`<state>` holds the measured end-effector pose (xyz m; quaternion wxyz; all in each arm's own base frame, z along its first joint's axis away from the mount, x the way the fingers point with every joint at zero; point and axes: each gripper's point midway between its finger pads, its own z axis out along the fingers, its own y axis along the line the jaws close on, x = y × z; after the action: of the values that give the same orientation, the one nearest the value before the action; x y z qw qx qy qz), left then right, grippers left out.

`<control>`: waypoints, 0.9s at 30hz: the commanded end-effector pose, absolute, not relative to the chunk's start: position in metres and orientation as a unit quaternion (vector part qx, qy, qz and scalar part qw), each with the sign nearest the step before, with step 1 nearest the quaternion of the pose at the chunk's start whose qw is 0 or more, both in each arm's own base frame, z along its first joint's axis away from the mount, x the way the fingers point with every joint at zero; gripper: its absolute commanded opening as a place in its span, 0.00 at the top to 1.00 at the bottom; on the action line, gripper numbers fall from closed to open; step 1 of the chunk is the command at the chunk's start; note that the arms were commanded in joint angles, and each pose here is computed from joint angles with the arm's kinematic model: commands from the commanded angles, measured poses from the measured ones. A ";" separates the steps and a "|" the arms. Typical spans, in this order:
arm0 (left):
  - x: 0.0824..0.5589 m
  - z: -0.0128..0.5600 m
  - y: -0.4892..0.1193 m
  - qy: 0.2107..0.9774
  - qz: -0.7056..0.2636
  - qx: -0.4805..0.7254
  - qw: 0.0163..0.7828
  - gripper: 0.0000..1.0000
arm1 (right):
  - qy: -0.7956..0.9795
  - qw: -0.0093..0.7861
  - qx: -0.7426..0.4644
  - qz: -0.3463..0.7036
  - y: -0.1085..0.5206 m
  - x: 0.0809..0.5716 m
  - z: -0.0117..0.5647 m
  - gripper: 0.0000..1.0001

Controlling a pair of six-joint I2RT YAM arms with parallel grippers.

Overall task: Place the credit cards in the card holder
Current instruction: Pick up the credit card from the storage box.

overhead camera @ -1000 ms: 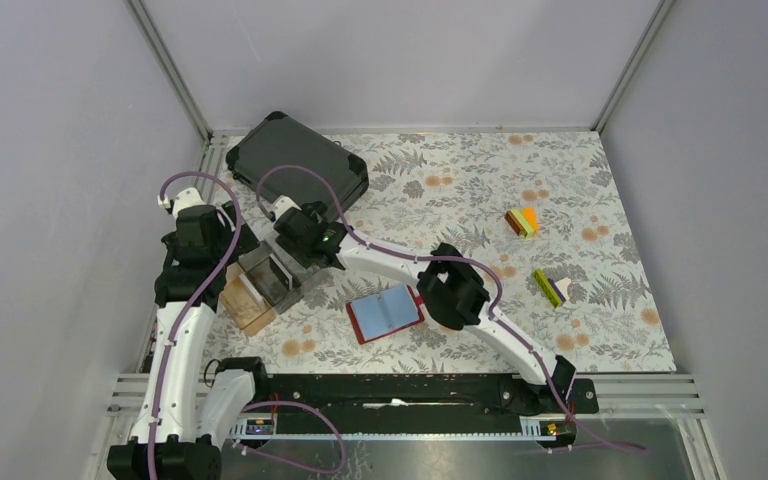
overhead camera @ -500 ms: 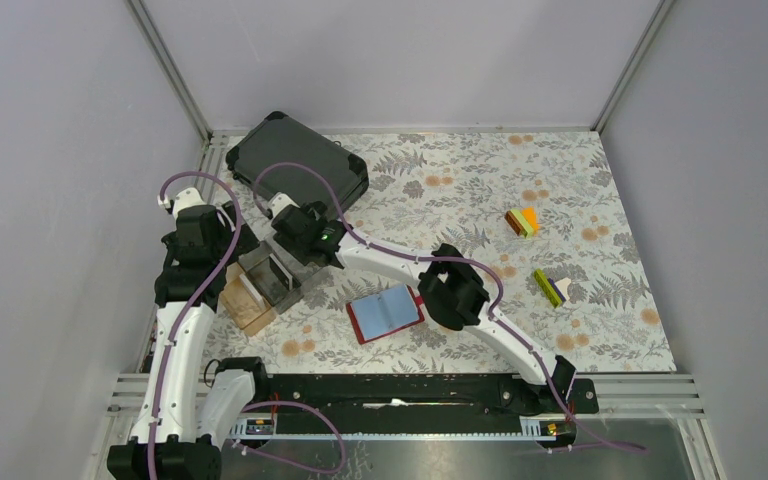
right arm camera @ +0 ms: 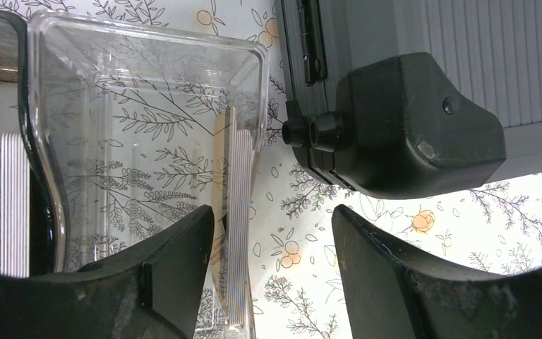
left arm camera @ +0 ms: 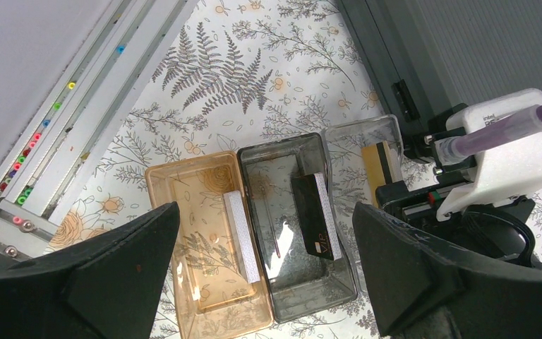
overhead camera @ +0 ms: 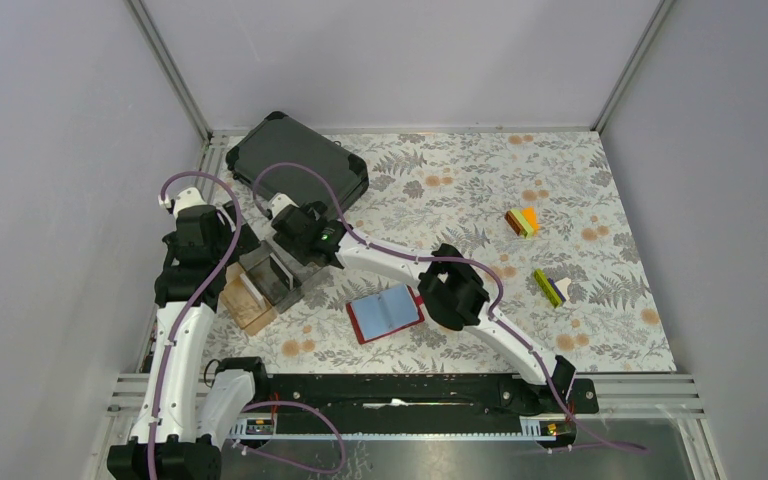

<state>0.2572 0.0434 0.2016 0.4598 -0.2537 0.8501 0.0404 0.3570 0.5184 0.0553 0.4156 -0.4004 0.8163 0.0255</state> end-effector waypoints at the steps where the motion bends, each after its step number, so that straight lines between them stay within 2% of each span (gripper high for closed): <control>1: 0.263 0.211 0.044 0.841 0.034 -0.253 0.477 0.01 | 0.806 0.440 -0.393 0.051 0.526 0.356 0.097 0.30; 27: 0.264 0.209 0.042 0.844 0.030 -0.252 0.473 0.01 | 0.799 0.464 -0.382 0.028 0.523 0.362 0.115 0.37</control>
<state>0.2576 0.0417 0.2012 0.4587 -0.2519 0.8514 0.0359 0.3565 0.5182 0.0559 0.4181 -0.4001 0.8153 0.0208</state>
